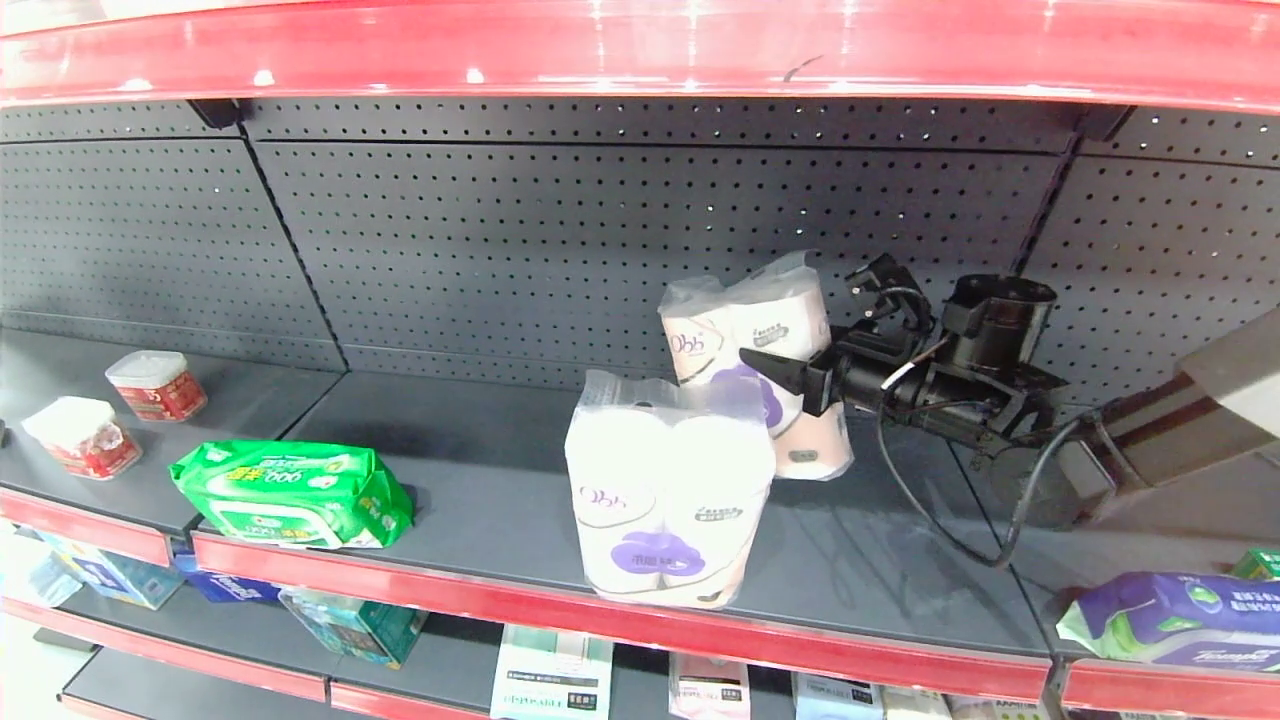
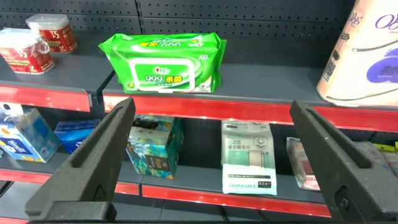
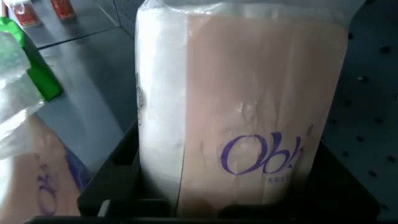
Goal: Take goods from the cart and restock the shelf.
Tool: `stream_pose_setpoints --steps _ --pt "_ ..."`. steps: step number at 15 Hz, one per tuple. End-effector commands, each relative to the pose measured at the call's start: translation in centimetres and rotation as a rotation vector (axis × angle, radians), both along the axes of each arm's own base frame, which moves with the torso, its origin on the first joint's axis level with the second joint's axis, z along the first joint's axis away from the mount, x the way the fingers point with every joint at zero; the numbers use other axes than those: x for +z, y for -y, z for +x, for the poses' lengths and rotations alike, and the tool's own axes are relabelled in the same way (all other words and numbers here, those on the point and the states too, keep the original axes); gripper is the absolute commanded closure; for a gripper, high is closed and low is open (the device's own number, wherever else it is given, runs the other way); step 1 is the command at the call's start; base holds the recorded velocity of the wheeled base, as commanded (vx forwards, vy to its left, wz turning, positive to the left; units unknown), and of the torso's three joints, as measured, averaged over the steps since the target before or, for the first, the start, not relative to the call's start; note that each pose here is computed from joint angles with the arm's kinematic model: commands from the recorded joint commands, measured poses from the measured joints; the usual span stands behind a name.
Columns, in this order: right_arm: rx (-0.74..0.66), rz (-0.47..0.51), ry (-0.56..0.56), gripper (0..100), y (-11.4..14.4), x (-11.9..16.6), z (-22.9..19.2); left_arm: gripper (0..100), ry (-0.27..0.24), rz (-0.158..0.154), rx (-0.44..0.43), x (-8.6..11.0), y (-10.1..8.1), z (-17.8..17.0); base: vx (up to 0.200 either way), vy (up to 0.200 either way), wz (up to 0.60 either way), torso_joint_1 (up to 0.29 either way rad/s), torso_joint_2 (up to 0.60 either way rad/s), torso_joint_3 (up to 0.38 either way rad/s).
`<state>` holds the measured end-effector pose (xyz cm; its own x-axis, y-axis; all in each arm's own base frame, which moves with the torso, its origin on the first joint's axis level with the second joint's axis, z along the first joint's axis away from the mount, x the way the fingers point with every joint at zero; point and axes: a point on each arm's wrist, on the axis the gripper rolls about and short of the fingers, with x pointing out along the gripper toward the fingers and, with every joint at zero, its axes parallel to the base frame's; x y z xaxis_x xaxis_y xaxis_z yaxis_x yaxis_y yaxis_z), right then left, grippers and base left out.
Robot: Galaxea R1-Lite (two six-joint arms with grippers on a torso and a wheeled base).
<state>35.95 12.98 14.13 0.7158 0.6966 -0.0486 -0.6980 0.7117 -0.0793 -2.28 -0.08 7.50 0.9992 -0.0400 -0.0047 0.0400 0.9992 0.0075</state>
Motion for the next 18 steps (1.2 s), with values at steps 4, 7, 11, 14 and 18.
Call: stream_pose_setpoints --steps 4,7,11,14,18 --pt "0.038 0.004 -0.014 100 -2.2 -2.1 1.4 0 0.000 0.000 0.000 0.0 0.0 0.0 0.000 0.000 0.00 0.000 0.00 0.000" --pt "0.037 -0.030 -0.031 100 -1.6 -3.2 1.3 0 0.000 0.000 0.000 0.0 0.0 0.0 0.000 0.000 0.00 0.000 0.00 0.000" --pt "0.135 -0.108 -0.043 100 1.3 -4.8 -0.1 0 0.000 0.000 0.000 0.0 0.0 0.0 0.000 0.000 0.00 0.000 0.00 0.000" --pt "0.169 -0.129 -0.041 100 2.3 -5.3 -0.4 0 0.000 0.000 0.000 0.0 0.0 0.0 0.000 0.000 0.00 0.000 0.00 0.000" --pt "0.205 -0.199 -0.046 100 4.0 -7.2 -1.6 0 0.000 0.000 0.000 0.0 0.0 0.0 0.000 0.000 0.00 0.000 0.00 0.000"
